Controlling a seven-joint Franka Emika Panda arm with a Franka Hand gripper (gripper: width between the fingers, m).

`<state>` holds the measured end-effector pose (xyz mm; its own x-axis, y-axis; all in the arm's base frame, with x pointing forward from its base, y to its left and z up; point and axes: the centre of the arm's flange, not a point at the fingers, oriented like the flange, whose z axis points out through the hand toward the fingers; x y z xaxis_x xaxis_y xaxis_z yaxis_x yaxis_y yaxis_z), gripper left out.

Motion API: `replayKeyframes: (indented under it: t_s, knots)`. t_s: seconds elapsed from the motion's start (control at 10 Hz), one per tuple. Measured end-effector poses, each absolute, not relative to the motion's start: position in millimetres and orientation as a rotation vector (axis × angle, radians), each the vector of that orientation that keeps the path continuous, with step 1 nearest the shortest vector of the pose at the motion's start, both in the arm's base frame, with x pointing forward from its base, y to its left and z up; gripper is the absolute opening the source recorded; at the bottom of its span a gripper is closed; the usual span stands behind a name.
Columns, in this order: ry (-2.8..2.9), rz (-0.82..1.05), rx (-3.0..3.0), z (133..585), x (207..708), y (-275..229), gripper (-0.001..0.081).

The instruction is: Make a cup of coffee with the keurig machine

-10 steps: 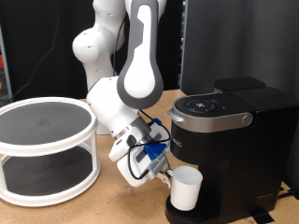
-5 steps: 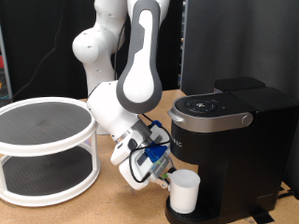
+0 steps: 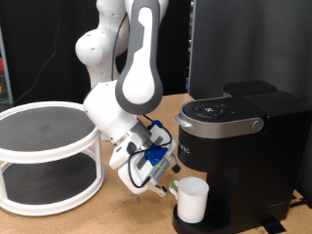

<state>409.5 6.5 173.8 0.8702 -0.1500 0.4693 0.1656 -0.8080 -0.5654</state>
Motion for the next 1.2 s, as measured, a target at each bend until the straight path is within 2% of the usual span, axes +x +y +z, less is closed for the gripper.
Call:
replayKeyframes:
  t_s: [0.1, 0.3, 0.6, 0.9, 1.2]
  knots:
    - [0.006, -0.645, -2.423, 178.8, 403.1, -0.3, 0.0793]
    - [0.006, -0.587, -2.413, 190.8, 389.4, -14.0, 0.0805]
    - [0.003, -0.552, -2.360, 212.8, 369.1, -29.0, 0.0806]
    - [-0.035, -0.529, -2.379, 211.6, 367.0, -29.8, 0.0806]
    - [-0.052, -0.508, -2.312, 233.9, 367.5, -34.4, 0.0806]
